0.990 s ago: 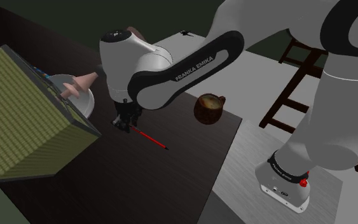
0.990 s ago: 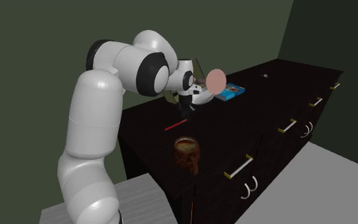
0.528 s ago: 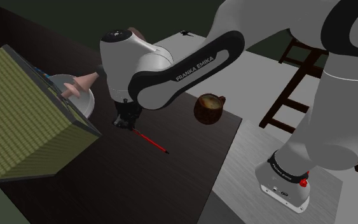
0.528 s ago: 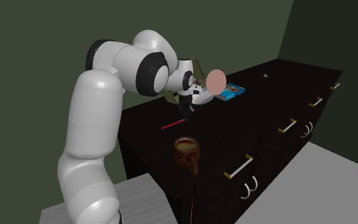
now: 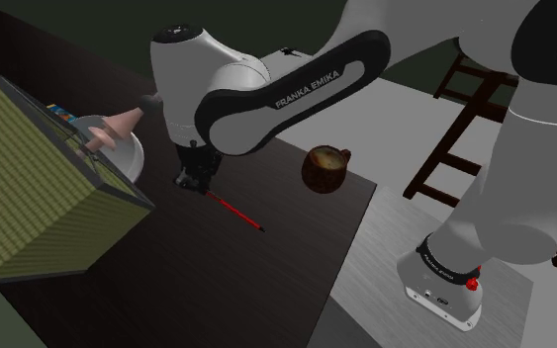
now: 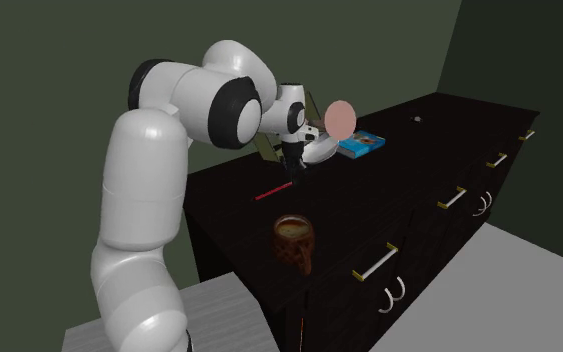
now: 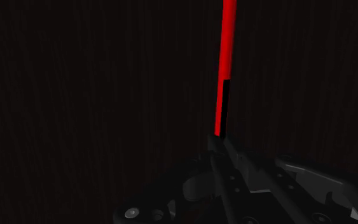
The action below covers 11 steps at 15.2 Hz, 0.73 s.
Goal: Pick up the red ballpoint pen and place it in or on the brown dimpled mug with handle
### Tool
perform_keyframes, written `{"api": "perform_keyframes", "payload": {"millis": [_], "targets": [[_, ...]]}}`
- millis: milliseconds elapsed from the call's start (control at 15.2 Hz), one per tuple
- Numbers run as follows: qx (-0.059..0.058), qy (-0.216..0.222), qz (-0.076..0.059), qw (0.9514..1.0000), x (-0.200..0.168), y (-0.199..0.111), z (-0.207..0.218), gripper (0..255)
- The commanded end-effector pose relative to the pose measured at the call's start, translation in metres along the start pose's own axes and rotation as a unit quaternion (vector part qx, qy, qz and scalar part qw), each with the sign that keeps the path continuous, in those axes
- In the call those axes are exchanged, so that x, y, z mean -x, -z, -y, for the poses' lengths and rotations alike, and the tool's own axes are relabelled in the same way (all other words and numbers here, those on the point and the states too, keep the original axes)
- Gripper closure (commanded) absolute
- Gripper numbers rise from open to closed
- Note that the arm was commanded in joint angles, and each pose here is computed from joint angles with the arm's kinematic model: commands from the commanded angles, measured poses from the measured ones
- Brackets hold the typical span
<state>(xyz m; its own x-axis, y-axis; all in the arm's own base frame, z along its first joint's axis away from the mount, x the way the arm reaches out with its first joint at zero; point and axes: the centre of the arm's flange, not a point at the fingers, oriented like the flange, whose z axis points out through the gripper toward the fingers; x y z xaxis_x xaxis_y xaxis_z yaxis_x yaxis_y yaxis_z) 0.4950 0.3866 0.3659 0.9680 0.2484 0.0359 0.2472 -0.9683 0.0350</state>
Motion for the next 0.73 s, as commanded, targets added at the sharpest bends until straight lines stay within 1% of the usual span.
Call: {"api": "perform_keyframes", "payload": {"millis": [0,660], "targets": [[0.0,0.0,0.0,1.0,0.0,0.011,-0.001,255],[0.0,0.0,0.0,1.0,-0.002,0.064,-0.003,255]]}}
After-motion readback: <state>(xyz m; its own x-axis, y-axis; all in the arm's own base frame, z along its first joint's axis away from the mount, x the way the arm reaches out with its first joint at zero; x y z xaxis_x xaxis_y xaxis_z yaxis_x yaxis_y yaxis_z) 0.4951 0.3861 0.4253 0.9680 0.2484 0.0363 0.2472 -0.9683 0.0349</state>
